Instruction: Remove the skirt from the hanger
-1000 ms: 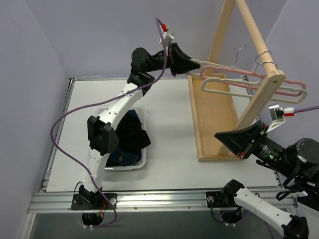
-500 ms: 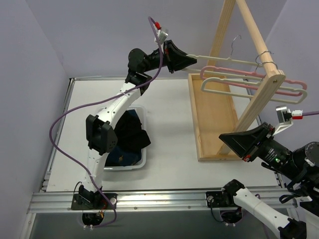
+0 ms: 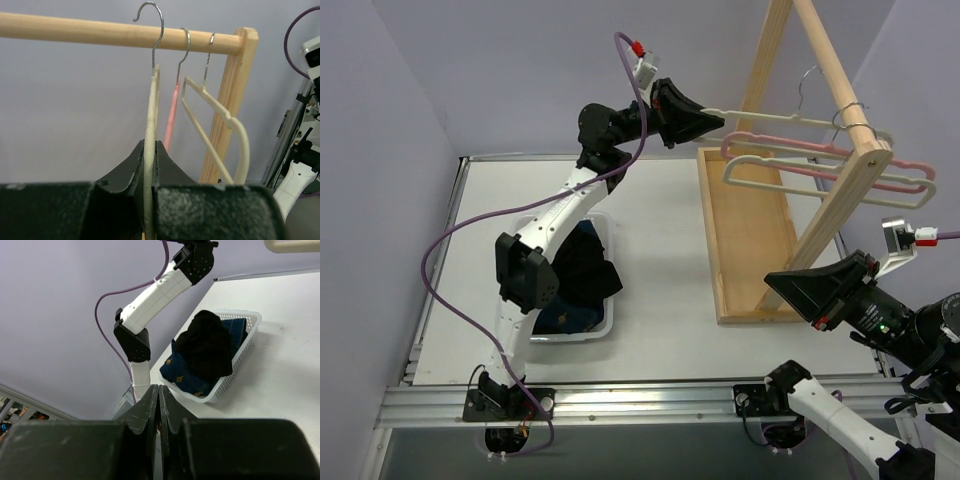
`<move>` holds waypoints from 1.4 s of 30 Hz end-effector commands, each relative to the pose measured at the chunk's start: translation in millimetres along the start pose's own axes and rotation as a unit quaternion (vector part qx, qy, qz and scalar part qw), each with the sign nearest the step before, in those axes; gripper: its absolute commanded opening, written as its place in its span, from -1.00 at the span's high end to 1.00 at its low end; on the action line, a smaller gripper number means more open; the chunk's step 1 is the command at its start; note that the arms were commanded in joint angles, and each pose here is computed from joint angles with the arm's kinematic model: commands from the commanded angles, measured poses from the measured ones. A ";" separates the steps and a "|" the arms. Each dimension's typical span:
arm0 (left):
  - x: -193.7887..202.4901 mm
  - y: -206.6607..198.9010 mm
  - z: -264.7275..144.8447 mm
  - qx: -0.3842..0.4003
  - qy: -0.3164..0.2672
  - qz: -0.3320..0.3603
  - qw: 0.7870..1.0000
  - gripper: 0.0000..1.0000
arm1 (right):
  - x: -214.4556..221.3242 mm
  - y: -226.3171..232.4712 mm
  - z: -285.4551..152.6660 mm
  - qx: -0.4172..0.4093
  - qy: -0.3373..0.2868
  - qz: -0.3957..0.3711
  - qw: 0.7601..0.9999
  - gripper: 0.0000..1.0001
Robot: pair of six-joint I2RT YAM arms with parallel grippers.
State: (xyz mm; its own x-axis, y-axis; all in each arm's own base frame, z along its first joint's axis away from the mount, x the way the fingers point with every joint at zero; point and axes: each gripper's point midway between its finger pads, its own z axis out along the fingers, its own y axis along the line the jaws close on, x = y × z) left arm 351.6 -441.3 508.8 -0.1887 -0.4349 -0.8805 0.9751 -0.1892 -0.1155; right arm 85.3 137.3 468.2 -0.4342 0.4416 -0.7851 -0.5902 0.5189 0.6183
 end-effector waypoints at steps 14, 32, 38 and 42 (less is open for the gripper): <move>-8.6 -48.5 48.3 0.044 -0.003 0.037 0.998 0.95 | -8.8 15.4 -21.3 -0.013 -0.019 -0.021 1.000 1.00; 48.2 -24.9 46.9 0.025 0.047 -0.016 0.998 0.95 | -3.8 7.7 -26.4 0.006 -0.020 -0.019 1.000 1.00; 54.5 -16.3 36.9 -0.005 0.066 -0.018 0.998 0.89 | -1.3 1.5 -23.3 0.015 -0.019 -0.017 1.000 1.00; 48.6 -7.4 28.6 -0.029 0.074 -0.019 0.997 0.18 | 3.3 -4.3 -16.3 0.020 -0.009 -0.015 1.000 1.00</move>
State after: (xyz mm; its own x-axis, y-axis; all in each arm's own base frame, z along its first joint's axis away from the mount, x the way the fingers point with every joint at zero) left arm 332.9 -502.9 460.2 -0.2349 -0.2928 -0.9269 0.9646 -0.1877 -0.1852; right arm 69.6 122.0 461.0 -0.4203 0.4399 -0.7936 -0.5657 0.5568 0.6083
